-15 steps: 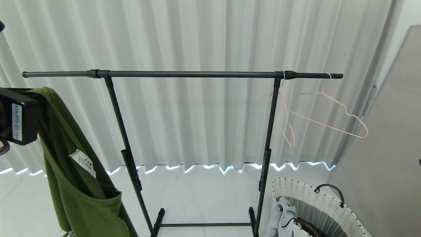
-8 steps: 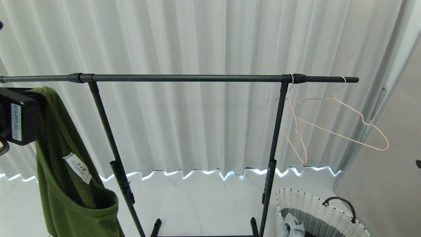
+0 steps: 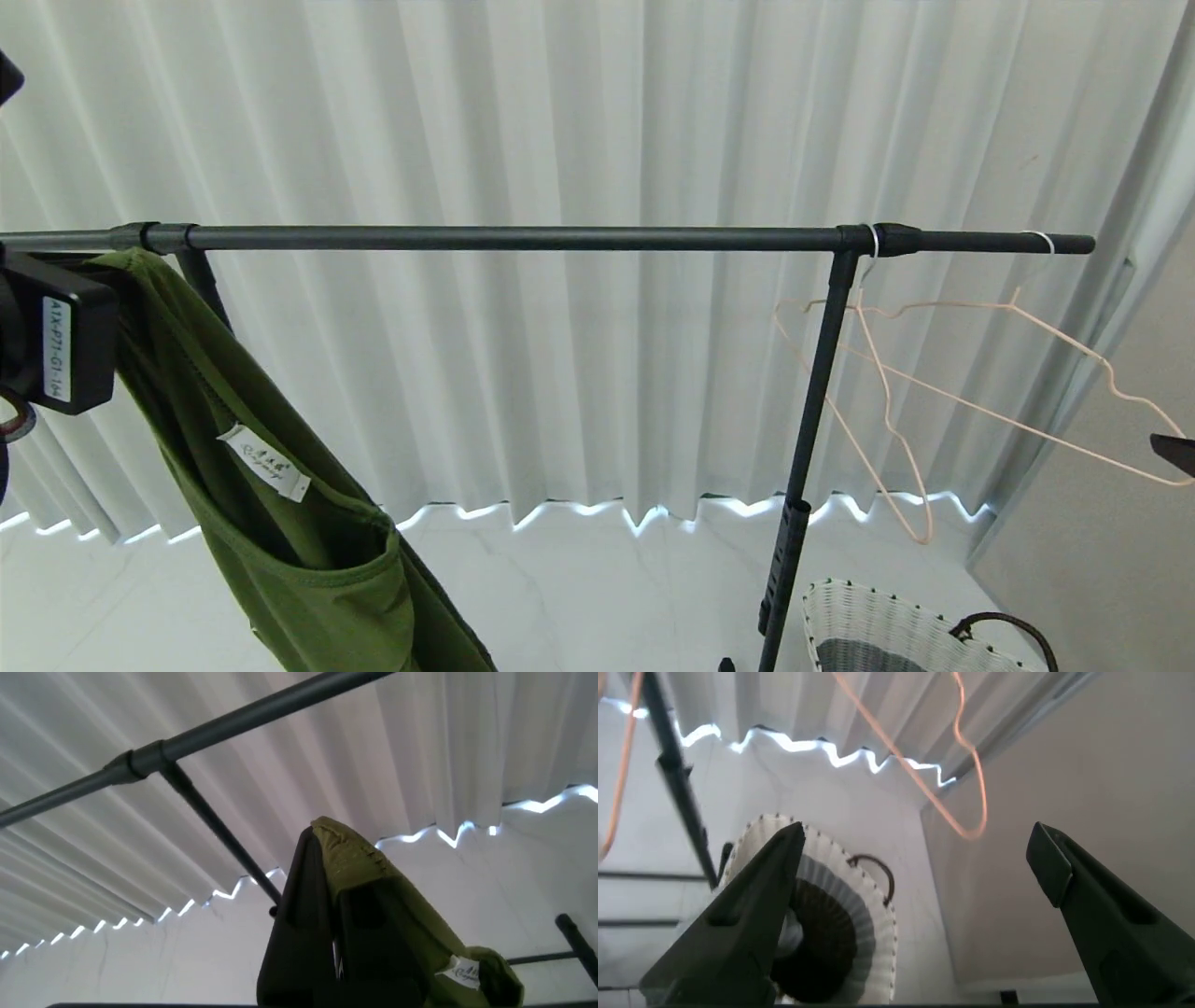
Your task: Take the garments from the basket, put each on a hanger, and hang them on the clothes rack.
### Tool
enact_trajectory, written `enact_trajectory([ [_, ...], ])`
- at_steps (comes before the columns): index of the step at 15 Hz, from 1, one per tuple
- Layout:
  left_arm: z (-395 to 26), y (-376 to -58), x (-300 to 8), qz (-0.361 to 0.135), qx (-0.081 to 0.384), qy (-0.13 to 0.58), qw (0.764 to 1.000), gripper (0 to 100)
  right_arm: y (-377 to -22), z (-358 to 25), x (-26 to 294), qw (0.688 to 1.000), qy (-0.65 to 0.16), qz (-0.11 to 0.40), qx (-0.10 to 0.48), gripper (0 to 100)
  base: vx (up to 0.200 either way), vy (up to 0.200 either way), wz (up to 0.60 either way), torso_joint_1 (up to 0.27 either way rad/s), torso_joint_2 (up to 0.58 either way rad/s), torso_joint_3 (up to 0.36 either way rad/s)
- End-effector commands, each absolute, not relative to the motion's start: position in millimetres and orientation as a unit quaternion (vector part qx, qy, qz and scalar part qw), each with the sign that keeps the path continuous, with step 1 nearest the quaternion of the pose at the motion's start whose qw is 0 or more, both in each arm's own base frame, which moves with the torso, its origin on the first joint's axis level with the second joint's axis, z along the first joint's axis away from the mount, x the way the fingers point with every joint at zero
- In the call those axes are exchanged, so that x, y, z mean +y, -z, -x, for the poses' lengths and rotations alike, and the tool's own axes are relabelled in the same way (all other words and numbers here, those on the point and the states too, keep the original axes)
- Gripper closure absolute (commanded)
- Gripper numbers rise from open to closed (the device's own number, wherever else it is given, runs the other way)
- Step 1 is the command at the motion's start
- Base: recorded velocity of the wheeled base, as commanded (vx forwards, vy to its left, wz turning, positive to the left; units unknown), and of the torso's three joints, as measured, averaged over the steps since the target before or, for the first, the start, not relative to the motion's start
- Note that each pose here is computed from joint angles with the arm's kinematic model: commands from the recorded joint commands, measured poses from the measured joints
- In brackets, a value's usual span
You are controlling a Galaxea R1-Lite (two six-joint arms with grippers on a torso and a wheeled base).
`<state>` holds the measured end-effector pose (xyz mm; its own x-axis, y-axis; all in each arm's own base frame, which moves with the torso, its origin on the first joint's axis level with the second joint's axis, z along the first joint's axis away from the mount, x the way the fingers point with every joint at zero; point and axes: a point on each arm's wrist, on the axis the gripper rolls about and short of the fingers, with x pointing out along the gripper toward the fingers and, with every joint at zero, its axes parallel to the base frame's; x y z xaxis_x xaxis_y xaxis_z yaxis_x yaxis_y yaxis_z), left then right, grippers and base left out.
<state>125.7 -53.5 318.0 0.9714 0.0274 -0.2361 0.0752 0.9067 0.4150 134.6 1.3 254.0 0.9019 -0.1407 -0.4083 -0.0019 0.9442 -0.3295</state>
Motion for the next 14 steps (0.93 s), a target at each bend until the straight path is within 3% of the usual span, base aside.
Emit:
enact_trajectory([
  [1, -127, -313, -54, -0.22, 0.127, 0.014, 0.967, 100, -248, -150, -5, 0.958, 0.042, 0.156, 0.237, 0, 0.0, 0.0, 0.0, 0.0, 0.0, 0.0],
  [3, -126, -309, -54, -0.22, 0.132, 0.014, 0.966, 100, -246, -164, -13, 0.96, 0.046, 0.149, 0.233, 0, 0.0, 0.0, 0.0, 0.0, 0.0, 0.0],
  [10, -122, -302, -52, -0.219, 0.134, 0.013, 0.966, 100, -213, -277, -67, 0.953, 0.116, 0.183, 0.213, 0, 0.0, 0.0, 0.0, 0.0, 0.0, 0.0],
  [14, -123, -291, -52, -0.225, 0.148, 0.016, 0.963, 100, -208, -302, -81, 0.956, 0.102, 0.175, 0.213, 0, 0.0, 0.0, 0.0, 0.0, 0.0, 0.0],
])
